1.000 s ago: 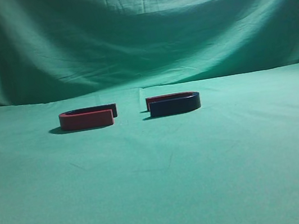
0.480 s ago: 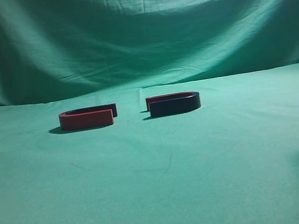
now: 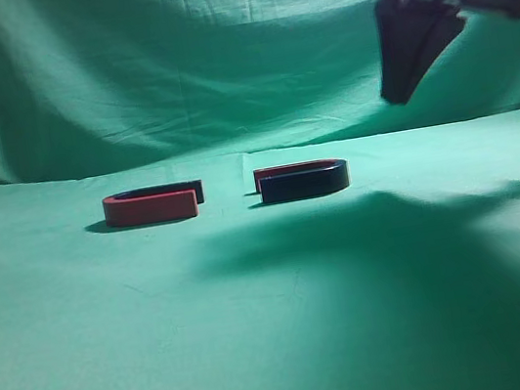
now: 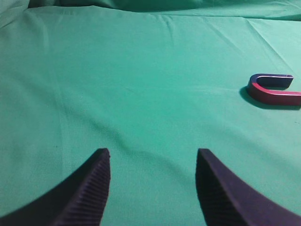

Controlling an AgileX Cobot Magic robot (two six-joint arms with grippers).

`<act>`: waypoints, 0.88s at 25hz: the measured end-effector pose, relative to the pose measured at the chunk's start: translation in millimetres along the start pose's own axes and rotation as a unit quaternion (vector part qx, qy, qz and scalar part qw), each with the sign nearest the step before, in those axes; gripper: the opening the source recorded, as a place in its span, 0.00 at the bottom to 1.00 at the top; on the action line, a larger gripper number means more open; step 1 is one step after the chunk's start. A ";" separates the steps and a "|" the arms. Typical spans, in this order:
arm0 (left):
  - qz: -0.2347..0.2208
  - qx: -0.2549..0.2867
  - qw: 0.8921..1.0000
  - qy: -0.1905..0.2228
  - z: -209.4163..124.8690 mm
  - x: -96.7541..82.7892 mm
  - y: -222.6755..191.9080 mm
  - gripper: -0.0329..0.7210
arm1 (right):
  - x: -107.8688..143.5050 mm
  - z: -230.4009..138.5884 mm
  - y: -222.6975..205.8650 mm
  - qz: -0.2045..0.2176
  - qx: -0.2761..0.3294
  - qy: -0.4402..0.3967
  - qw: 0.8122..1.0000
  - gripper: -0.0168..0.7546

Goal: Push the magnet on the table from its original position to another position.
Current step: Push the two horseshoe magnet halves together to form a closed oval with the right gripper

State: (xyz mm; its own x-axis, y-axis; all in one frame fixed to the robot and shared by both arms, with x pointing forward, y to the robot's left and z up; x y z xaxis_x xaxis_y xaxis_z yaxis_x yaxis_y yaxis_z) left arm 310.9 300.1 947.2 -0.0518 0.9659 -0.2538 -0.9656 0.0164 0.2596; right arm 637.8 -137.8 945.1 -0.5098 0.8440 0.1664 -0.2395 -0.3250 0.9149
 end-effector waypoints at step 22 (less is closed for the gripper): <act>0.000 0.000 1.000 0.000 0.0 0.0 0.0 0.54 | 21.1 15.9 -42.1 0.017 0.028 0.023 0.999 0.02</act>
State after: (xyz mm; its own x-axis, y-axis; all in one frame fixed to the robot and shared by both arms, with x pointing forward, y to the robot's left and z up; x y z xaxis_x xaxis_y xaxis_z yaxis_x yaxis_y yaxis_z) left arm 310.9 300.1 947.2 -0.0518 0.9659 -0.2538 -0.9656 0.0164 0.2596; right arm 650.3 -99.6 916.0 -0.5546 0.8120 0.1819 -0.1756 -0.3279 0.9283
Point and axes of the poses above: a point on each arm's last joint axis where the gripper is mounted, y pointing back along that axis away from the gripper, x along the wrist's bending axis when the last joint is at zero, z = x × y, the point moved 2 cm from there along -y, pointing out along that axis toward the gripper, and after that the axes turned 13 degrees about y, right-handed, at the moved point
